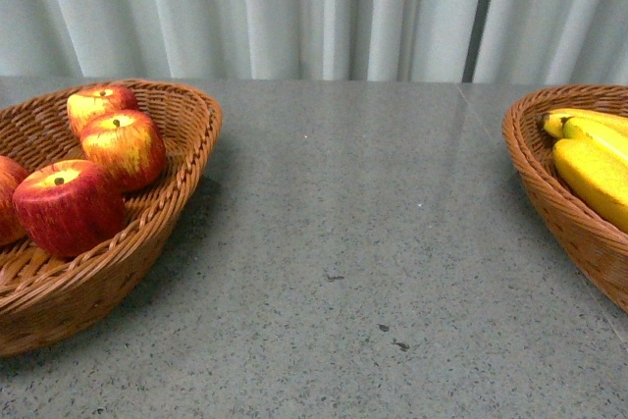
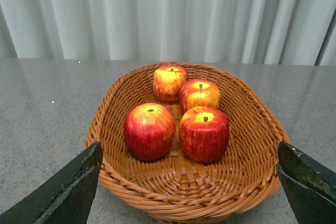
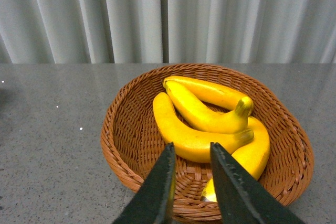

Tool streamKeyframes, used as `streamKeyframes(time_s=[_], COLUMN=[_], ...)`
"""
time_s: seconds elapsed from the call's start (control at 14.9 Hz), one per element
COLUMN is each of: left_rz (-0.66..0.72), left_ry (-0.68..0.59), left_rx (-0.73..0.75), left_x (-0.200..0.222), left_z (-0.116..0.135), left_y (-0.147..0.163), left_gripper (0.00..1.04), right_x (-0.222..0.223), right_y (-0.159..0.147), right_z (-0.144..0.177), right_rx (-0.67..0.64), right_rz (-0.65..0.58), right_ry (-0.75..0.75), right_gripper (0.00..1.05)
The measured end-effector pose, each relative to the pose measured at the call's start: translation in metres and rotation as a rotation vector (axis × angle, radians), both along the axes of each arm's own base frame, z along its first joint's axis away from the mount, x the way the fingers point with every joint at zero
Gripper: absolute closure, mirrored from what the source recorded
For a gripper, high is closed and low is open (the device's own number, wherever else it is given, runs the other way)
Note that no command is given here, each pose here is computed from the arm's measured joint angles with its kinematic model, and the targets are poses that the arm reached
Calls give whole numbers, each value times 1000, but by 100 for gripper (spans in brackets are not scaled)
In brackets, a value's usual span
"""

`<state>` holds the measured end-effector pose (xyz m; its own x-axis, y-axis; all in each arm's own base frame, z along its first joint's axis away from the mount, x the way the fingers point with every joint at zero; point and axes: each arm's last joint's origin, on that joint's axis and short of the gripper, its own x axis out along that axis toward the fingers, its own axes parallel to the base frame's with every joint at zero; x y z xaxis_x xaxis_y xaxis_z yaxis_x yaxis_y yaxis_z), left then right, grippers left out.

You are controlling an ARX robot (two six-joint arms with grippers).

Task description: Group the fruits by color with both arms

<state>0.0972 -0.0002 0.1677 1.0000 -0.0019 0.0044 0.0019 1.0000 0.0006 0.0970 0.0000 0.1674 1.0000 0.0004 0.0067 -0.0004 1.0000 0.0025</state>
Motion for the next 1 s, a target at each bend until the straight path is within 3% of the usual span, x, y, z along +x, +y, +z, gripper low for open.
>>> streamKeyframes(time_s=[0.4,0.47,1.0], left_rz=[0,0,0], left_ry=[0,0,0], left_rx=[0,0,0], left_x=[0,0,0], left_z=[0,0,0], left_y=[0,0,0], left_gripper=[7,7,7], right_x=[0,0,0], right_y=[0,0,0], right_z=[0,0,0], right_rx=[0,0,0], right_rz=[0,0,0], right_ry=[0,0,0], right_gripper=[12,4,7])
